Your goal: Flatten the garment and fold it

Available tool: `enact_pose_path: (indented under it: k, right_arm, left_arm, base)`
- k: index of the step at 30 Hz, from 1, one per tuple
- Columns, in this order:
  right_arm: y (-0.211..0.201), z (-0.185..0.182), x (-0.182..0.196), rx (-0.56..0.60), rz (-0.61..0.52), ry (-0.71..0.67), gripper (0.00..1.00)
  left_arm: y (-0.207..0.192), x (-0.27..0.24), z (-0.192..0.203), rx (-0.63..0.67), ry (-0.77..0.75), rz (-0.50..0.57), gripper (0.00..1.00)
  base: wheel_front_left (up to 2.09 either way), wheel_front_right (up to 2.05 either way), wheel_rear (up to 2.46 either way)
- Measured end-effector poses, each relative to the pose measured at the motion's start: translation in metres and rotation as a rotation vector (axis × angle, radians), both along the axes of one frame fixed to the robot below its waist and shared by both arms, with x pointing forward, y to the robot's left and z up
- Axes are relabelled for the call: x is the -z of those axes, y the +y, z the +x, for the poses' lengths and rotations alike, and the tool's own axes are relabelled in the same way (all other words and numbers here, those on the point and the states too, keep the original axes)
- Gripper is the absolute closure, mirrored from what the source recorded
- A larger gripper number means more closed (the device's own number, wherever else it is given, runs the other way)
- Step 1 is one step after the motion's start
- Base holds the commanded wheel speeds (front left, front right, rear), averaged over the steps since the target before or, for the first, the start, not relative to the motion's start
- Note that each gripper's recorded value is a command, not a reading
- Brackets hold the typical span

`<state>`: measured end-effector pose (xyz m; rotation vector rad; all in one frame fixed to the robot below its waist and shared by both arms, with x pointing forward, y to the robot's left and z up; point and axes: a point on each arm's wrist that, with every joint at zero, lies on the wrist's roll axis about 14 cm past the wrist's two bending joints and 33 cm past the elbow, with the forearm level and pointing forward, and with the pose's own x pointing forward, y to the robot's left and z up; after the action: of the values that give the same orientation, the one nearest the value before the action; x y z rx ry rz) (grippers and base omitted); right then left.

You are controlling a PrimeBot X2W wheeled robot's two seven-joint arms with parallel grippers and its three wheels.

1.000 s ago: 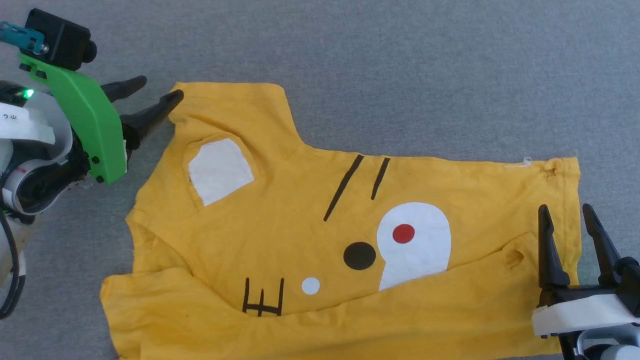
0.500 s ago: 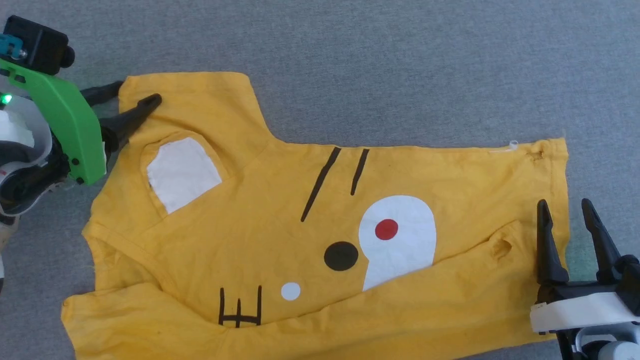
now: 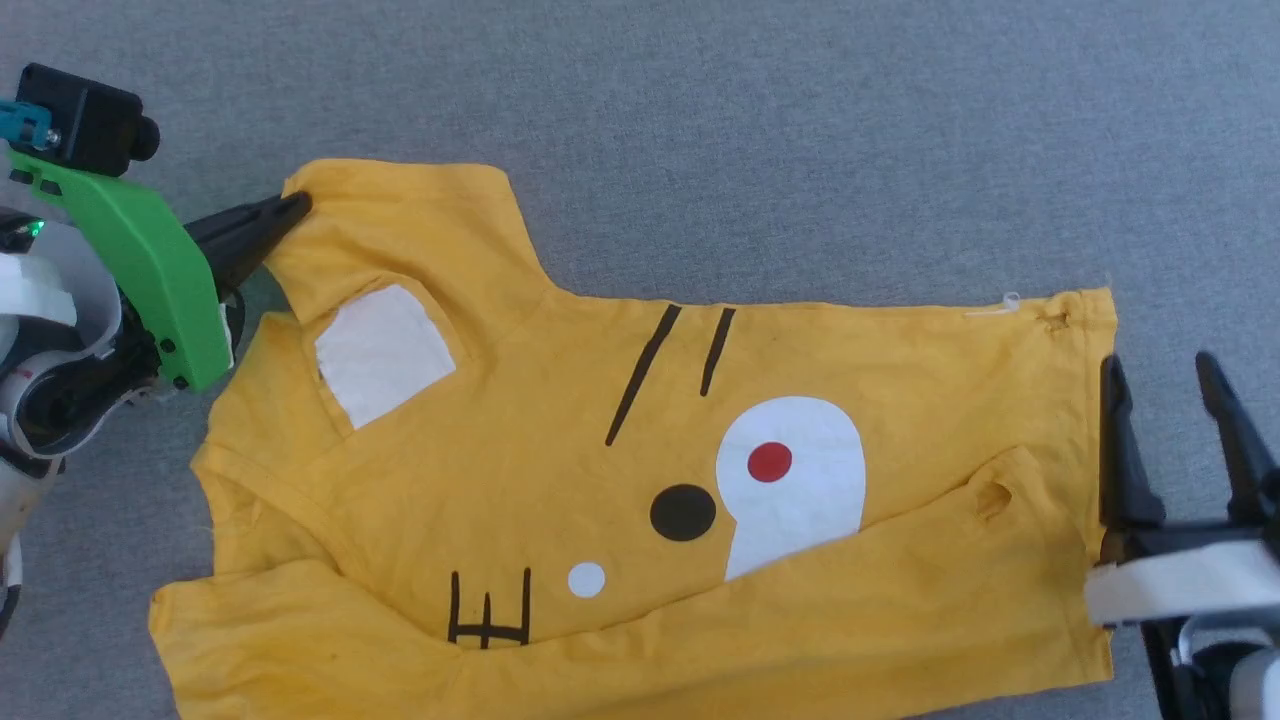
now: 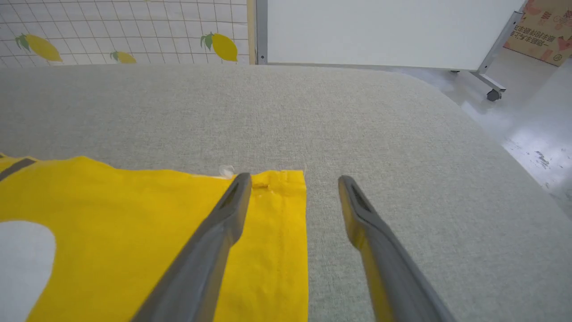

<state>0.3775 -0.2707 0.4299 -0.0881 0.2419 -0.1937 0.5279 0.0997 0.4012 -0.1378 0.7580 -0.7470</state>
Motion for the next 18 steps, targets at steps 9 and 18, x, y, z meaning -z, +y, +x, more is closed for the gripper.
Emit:
enact_pose_path:
  k: [9, 18]
  right_arm:
    - [0.005, 0.038, -0.02, -0.015, -0.014, 0.146, 0.0]
    - [0.001, 0.032, 0.021, 0.034, 0.034, 0.492, 0.0]
  left_arm:
    - [0.003, -0.027, -0.011, -0.013, -0.064, -0.032, 1.0]
    - [0.007, -0.017, -0.018, -0.014, -0.039, -0.035, 1.0]
  base:
    - [0.0, 0.0, 0.0]
    - [0.0, 0.0, 0.0]
